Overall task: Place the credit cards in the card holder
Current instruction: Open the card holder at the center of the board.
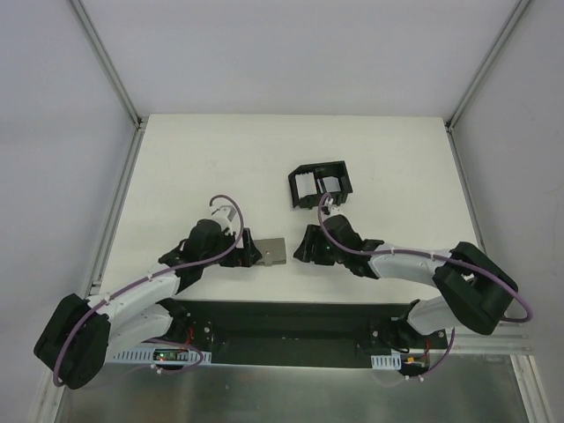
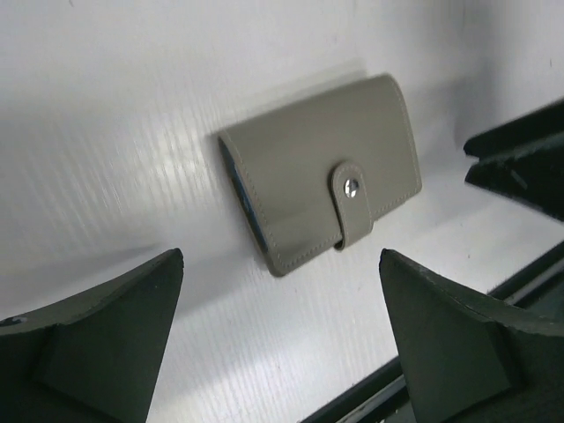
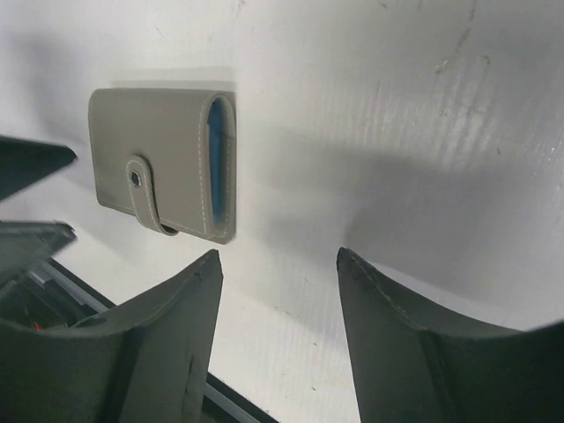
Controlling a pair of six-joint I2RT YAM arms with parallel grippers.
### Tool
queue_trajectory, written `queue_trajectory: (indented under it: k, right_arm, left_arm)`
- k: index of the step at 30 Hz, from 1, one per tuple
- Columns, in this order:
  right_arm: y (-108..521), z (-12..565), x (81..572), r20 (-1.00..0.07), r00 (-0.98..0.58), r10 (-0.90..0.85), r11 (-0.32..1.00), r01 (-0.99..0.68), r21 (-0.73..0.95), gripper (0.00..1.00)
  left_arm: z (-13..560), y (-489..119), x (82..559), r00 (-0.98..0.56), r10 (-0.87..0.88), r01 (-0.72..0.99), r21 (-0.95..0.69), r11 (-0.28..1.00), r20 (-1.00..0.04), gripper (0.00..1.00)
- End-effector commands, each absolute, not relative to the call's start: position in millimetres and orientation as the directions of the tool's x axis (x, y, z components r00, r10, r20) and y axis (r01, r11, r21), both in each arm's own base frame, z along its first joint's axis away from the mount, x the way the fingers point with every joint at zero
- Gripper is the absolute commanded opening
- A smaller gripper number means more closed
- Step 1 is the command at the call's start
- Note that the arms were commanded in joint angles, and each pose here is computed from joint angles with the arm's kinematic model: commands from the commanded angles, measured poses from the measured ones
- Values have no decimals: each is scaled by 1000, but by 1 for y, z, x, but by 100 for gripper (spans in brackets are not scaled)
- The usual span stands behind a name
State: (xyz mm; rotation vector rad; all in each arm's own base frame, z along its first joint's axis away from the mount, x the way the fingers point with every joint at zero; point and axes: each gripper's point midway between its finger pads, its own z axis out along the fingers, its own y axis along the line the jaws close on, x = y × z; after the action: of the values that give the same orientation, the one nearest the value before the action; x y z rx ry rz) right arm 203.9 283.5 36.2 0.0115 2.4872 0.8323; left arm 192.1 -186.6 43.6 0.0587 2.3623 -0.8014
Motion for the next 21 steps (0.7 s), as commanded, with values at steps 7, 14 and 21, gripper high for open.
queue_trajectory:
  k: [7,14,21]
  right_arm:
    - [288,59,198,-565,-821,87,818,-265,510,40]
    - [301,71,191,-583,-812,32,785,-340,517,40]
    - [341,64,182,-497,-868,2,697,-355,623,32]
  left_arm:
    - [65,-191,263,-735,54,379,-343,859,-676,99]
    - [62,-193,268,-793,-13,392,-527,754,-609,99]
    - [51,-202,257,-809,-3,424,-586,690,-588,98]
